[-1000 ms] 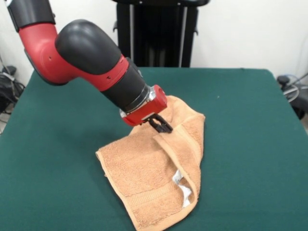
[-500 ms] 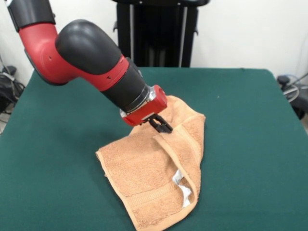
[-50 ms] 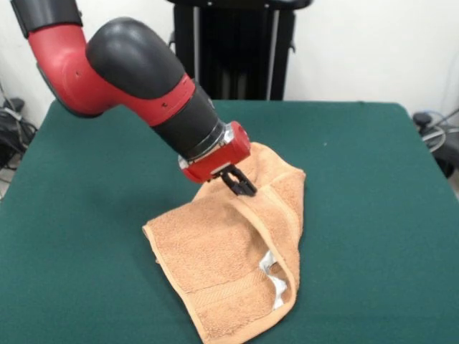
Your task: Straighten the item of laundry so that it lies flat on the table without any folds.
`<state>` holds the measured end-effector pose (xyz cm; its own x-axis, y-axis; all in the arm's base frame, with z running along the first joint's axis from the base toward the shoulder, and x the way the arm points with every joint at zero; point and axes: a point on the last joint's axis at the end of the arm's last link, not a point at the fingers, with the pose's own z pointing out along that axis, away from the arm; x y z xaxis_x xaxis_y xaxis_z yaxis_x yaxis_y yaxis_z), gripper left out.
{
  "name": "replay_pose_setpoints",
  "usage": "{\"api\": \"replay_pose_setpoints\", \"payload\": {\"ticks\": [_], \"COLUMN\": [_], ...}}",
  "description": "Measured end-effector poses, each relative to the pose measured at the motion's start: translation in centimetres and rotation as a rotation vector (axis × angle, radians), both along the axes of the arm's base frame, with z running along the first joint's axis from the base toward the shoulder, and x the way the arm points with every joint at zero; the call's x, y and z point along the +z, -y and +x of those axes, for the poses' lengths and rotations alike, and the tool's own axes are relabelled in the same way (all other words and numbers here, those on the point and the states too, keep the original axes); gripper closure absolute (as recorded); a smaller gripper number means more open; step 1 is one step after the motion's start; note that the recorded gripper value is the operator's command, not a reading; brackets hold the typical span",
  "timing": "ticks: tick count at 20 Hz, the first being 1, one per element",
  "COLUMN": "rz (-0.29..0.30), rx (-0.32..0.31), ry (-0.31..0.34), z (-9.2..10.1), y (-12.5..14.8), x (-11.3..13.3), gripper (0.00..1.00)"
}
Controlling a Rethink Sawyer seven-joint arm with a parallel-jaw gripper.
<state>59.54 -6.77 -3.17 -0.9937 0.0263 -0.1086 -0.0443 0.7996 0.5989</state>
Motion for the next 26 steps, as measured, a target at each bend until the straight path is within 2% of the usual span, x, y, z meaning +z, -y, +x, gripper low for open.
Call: {"api": "replay_pose_setpoints", "payload": {"ticks": [6,11,15,19,26], "rz": [-0.069,-0.112,-0.125,-0.131,-0.146], "rx": [-0.016,-0.039,-0.055,-0.058,-0.057], "ry": [0.073,0.114,0.112,0.082,0.045], "z": [-0.8,-1.7,-2.7,-4.5,-6.4], "y": [-2.1,-6.0,-8.9,-11.9,-13.2], "x": [2.9,5.3,6.6,7.9,9.8], "gripper": [1.00,1.00,1.00,1.00,1.00]}}
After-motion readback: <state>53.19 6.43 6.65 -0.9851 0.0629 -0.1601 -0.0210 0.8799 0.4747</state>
